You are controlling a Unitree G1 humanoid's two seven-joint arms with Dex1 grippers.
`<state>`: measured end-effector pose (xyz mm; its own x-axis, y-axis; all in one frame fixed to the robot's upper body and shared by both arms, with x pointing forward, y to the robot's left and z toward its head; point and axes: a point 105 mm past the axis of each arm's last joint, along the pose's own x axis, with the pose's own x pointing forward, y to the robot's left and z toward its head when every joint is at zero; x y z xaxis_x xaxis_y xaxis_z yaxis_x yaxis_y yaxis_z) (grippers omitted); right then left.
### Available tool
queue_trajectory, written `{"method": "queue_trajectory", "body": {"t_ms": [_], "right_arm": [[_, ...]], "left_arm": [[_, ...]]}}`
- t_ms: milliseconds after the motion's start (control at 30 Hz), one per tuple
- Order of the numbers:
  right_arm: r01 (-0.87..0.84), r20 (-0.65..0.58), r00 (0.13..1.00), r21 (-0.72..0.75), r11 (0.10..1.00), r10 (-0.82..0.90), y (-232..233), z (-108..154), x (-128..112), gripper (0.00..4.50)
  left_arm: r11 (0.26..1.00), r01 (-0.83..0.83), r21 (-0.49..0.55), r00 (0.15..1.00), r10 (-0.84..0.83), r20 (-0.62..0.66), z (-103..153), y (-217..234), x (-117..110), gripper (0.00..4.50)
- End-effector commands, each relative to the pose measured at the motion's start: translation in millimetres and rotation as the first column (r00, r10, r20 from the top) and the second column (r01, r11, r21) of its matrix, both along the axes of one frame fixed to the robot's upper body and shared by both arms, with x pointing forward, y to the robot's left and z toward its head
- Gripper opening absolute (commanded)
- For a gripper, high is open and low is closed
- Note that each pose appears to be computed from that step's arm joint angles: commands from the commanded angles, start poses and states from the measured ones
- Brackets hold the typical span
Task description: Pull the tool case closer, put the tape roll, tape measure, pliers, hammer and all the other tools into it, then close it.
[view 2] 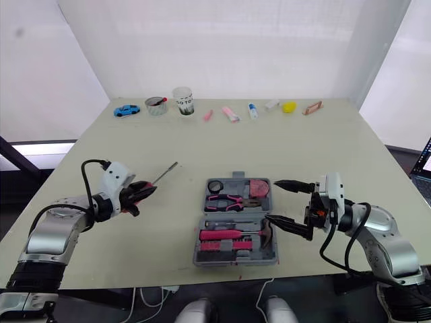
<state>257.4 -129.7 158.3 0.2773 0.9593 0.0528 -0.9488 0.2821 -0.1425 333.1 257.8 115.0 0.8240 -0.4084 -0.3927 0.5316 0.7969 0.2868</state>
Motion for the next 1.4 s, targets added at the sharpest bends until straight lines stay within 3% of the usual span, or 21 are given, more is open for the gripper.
{"method": "queue_trajectory", "body": {"t_ms": [33, 133, 300, 500, 900, 1033, 1400], "right_arm": [[0.013, 0.04, 0.999, -0.008, 1.0, -0.013, -10, 7, -2, 4.5], [0.033, 0.029, 0.999, -0.021, 0.999, -0.032, -17, 2, -3, 4.5], [0.051, 0.014, 0.999, -0.026, 0.998, -0.051, -26, -2, -4, 4.5], [0.073, 0.004, 0.997, -0.054, 0.996, -0.073, -38, -8, -6, 4.5], [0.098, -0.034, 0.994, -0.097, 0.99, -0.102, -56, -19, -18, 4.5], [0.085, -0.058, 0.994, -0.111, 0.99, -0.092, -59, -26, -23, 4.5], [0.059, -0.075, 0.995, -0.157, 0.986, -0.071, -61, -26, -24, 4.5]], "left_arm": [[0.978, 0.201, 0.049, 0.978, -0.203, 0.047, 25, -31, -5, 0.57], [0.938, 0.343, 0.043, 0.939, -0.343, -0.014, 27, -53, -14, 0.57], [0.897, 0.435, 0.073, 0.9, -0.433, -0.045, 33, -74, -11, 0.57], [0.76, 0.65, 0.026, 0.75, -0.636, -0.18, 36, -120, -23, 0.57], [0.591, 0.803, -0.075, 0.524, -0.761, -0.384, 11, -156, -76, 0.57], [0.61, 0.786, -0.101, 0.511, -0.733, -0.449, -4, -158, -88, 0.57], [0.658, 0.75, -0.067, 0.53, -0.658, -0.534, -34, -172, -91, 0.57]]}}
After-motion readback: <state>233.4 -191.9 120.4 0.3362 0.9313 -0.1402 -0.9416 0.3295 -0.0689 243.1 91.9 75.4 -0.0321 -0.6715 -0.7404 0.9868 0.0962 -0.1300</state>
